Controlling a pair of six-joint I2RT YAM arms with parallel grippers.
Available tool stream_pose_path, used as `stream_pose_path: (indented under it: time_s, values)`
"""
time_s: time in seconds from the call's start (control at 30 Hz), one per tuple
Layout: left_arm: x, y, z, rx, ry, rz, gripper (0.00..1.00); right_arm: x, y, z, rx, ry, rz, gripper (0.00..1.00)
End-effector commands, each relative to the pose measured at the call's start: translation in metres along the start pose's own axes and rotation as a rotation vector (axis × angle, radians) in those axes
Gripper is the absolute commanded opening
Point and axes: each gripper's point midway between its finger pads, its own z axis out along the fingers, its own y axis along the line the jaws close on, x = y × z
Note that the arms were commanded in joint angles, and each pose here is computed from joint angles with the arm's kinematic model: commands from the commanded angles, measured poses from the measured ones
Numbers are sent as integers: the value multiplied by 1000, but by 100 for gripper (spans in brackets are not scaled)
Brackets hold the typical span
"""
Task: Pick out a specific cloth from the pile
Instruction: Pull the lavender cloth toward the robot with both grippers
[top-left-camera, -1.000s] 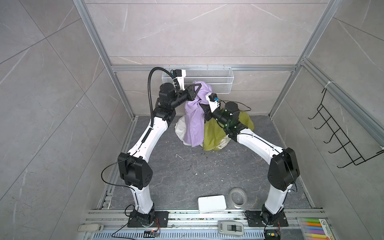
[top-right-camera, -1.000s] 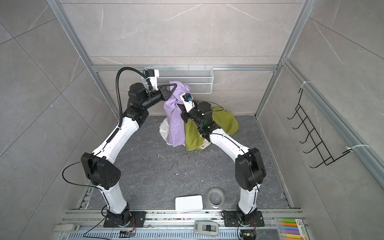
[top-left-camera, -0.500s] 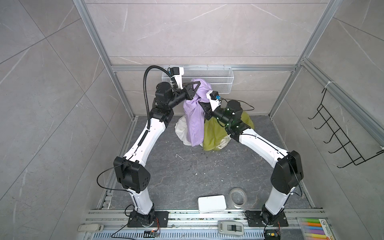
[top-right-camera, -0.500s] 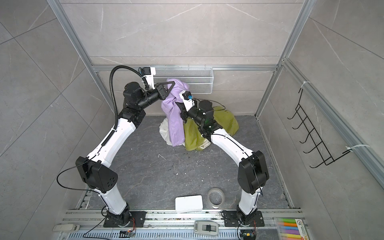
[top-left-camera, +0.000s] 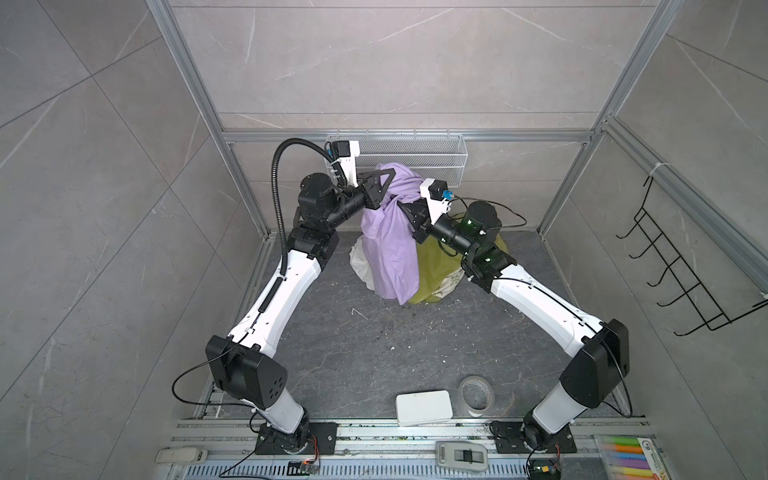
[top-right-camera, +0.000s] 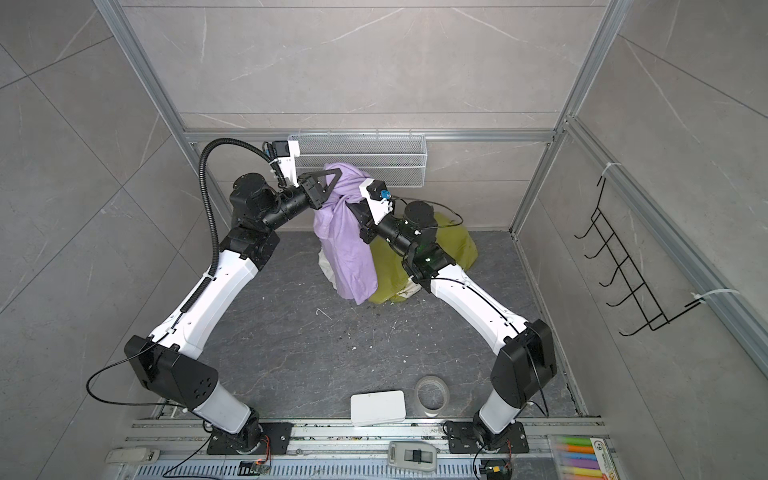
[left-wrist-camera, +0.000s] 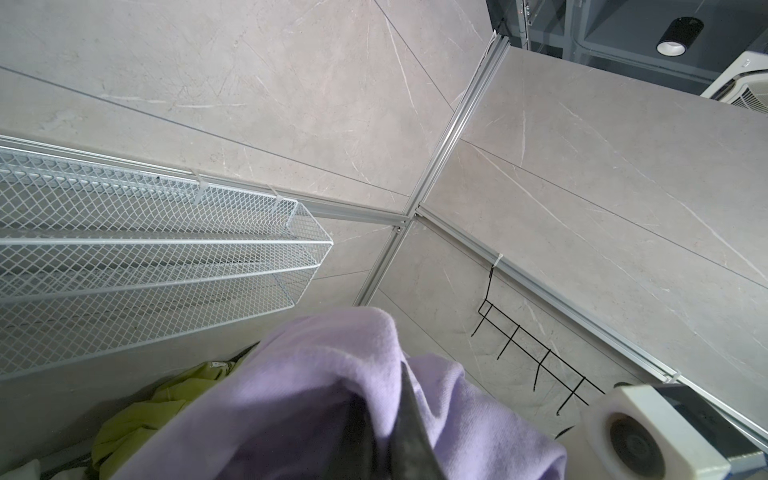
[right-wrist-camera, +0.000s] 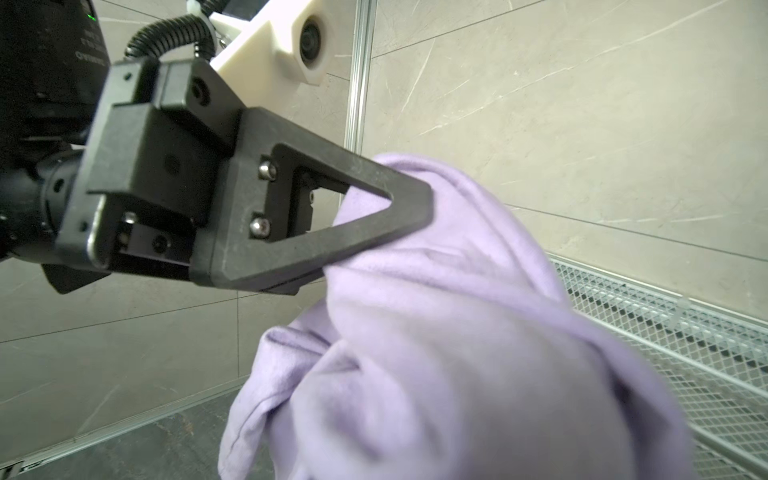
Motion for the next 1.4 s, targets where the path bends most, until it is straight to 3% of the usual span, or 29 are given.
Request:
stream_pose_path:
  time_s: [0.0,0.4,1.03,1.37]
  values:
    - [-28,-36,-21,41,-72,84,1,-29,18,-16,-41,-50,18,0]
    - [0,-62,-65,4,-1,101,1,-9,70,-48,-137,69,96,0]
    - [70,-54,-127,-129,125,36,0,45,127,-91,-231,255,203,0]
    - [69,-55,-146,-177,127,65,0,54,156,-86,-296,285,227,0]
